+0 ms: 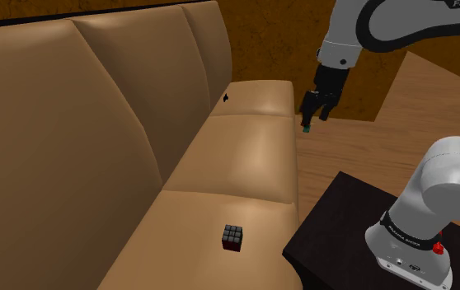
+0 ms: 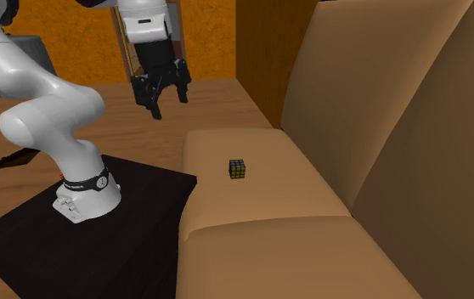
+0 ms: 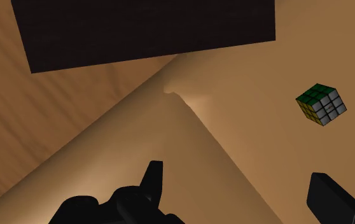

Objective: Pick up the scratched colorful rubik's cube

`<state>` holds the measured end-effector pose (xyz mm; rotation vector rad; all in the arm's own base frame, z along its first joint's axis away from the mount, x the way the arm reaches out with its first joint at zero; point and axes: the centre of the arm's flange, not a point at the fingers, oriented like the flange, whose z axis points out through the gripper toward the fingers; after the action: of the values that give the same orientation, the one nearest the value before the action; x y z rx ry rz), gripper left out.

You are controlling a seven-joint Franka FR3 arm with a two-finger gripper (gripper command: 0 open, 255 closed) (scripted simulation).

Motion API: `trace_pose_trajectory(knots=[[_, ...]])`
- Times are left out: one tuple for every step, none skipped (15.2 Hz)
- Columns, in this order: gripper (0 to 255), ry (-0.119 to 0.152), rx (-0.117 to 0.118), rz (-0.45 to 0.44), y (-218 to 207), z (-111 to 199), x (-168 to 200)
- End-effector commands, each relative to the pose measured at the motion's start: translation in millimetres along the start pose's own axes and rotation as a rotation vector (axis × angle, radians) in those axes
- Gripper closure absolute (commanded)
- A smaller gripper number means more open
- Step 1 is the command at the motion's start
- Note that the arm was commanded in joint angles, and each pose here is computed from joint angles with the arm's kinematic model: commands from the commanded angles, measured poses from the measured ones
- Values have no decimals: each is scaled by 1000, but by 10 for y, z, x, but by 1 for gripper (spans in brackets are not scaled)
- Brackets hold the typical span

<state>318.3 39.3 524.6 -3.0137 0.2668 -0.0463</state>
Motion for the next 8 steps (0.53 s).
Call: trace_pose_trajectory(knots=[[0, -3, -10, 6, -204, 204, 27], [0, -5, -14, 8, -295, 306, 37], [0, -7, -19, 11, -385, 410, 47], [0, -9, -24, 14, -474, 513, 57], [0, -11, -29, 16, -563, 617, 67], [0, -13, -34, 19, -651, 722, 77], [0, -15, -39, 21, -739, 827, 87], [0, -17, -44, 24, -826, 932, 97]])
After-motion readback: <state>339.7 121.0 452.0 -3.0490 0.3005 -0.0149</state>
